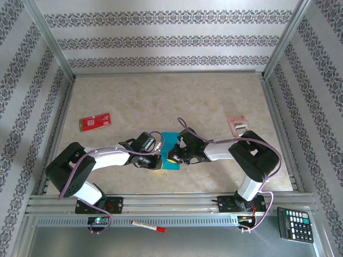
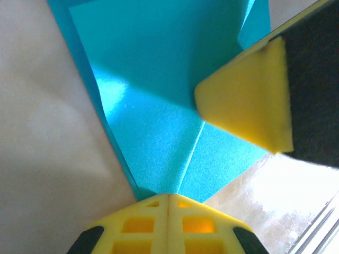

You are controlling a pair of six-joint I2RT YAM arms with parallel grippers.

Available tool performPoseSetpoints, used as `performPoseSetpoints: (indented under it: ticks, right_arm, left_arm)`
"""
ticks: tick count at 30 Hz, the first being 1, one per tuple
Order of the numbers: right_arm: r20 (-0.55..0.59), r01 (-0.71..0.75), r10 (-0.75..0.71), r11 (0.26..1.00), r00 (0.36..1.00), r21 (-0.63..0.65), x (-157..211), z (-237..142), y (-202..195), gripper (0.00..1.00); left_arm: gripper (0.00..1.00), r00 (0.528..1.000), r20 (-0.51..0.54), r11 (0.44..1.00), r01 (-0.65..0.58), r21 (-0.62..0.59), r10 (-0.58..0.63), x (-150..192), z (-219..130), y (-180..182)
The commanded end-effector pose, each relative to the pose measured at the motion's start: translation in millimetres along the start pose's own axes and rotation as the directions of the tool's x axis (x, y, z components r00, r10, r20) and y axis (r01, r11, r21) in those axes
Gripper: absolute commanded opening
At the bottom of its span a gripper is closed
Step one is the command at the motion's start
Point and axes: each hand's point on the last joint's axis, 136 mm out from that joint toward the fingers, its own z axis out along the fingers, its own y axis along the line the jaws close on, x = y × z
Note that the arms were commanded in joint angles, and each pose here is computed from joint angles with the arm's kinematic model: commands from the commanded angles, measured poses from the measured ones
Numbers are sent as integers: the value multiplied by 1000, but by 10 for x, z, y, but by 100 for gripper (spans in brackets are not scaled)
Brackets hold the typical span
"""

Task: Fold a paper plane with a square sheet of paper (pick it up from the middle)
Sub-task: Fold the triangle a second time at the center of the table.

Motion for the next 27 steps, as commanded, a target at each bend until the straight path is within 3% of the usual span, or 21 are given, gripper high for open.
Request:
performPoseSetpoints:
  ticks: [1,22,27]
  right_arm:
    - [105,-87,69,979,992,182,-213,-110,-547,0]
    - [180,-143,104,966,978,216,-733,-457,-854,0]
    - [206,-104,69,981,976,167,-854,-607,-685,0]
  left_arm:
    - [0,980,-166,975,70,-210,-107,560,70,508]
    - [0,978,-180,975,66,-210,-105,589,71,514]
    - [0,978,-180,978,67,-199,-103,573,76,488]
